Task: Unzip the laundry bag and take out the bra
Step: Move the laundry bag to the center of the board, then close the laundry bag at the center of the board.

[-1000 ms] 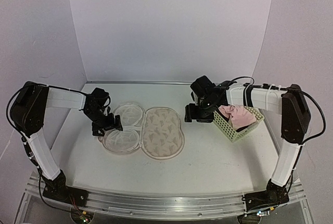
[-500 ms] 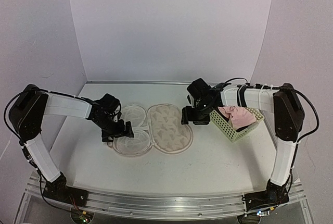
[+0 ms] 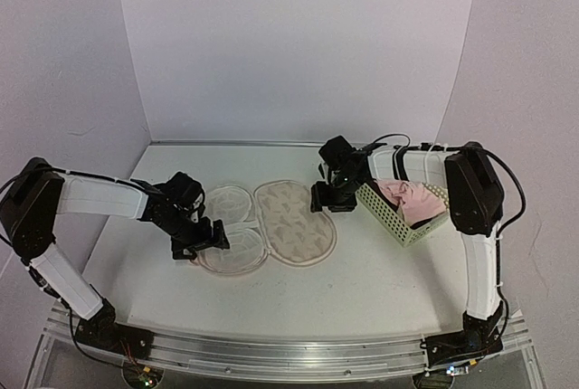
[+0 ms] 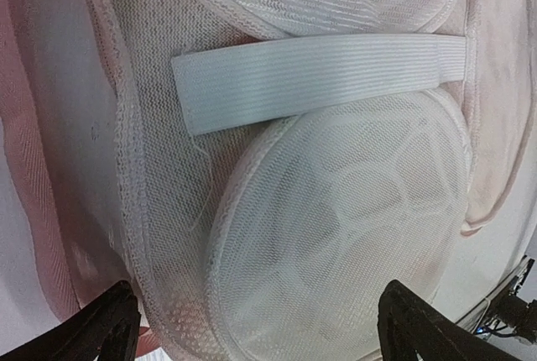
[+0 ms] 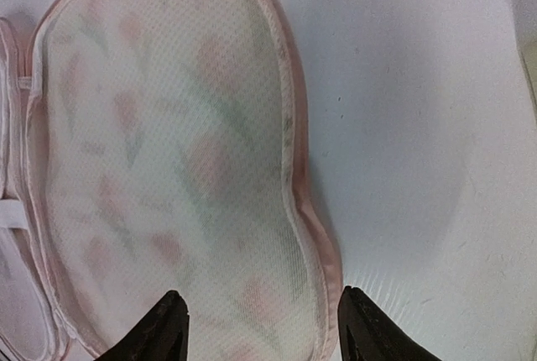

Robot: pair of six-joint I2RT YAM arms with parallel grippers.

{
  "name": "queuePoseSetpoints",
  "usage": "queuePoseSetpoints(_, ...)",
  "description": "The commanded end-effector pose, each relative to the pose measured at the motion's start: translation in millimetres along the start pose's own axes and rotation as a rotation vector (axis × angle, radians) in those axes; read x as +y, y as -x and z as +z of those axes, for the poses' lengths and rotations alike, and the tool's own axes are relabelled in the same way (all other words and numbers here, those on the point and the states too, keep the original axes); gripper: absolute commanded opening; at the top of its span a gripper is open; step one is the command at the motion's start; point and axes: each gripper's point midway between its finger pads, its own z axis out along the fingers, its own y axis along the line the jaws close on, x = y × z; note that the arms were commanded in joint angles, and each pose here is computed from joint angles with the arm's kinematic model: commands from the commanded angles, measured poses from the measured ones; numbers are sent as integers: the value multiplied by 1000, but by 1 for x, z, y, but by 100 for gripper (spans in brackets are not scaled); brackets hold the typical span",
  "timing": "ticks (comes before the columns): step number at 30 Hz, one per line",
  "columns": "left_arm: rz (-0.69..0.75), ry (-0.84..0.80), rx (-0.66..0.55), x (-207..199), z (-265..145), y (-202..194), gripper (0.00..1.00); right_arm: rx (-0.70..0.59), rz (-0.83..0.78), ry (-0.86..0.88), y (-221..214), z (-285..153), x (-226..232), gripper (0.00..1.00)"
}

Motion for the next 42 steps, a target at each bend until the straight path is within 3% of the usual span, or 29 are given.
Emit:
queuePoseSetpoints(1,-20,-45,-46,-9,-19,1,99,-53,-21,38,31,4,2,61)
queuePoseSetpoints(16,-46,-118,-169,-21,-64,8,100,-36,-40,92,48,32,3,50)
queuePoseSetpoints(30,-51,-95,-235,-19,-90,14,100,15,-57,81,27,45,-5,37)
queuePoseSetpoints(36,-51,-87,-247,-19,-94,16,100,26,-66,72,19,46,-10,27)
queuePoseSetpoints(42,-45,-81,-256,-20,-98,19,100,24,-99,44,14,46,-17,10)
